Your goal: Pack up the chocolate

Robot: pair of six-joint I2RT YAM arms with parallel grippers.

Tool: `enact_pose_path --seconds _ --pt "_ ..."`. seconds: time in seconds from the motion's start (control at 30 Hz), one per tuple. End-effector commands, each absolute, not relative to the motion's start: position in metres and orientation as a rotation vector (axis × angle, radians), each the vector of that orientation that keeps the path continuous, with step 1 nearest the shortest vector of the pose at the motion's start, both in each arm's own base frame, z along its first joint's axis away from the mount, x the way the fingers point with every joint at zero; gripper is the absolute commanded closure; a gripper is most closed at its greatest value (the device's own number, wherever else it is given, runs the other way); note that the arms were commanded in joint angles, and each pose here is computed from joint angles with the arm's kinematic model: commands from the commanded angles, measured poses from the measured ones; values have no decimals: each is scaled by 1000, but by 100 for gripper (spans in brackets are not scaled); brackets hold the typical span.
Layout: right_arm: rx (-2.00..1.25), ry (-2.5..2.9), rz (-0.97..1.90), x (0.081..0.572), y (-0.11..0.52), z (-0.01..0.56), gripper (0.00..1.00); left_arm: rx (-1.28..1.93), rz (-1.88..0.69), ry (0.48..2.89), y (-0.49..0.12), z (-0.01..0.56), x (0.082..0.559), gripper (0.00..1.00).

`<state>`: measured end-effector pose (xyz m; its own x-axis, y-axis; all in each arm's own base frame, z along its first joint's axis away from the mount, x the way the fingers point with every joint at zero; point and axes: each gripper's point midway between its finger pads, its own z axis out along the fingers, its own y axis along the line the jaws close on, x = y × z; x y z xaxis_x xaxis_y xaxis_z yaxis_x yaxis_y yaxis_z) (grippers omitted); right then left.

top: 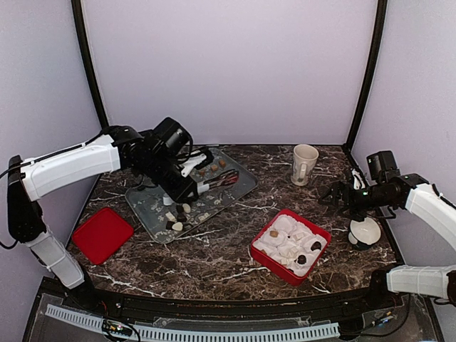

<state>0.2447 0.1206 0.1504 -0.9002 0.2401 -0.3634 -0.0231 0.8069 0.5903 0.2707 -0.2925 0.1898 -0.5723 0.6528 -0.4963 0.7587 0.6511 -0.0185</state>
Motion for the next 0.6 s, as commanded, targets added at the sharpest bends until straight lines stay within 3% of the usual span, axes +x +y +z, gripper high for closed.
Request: enact_pose_path --seconds 0.0,0.3,0.57 --pt "135 2507 855 255 121 167 0 1169 -497 2261 -352 223 248 93" --pt "143 2508 837 252 119 167 0 1351 -550 2230 -430 200 215 91" --pt "163 2510 844 247 118 165 0 1388 -462 2299 -448 165 217 89"
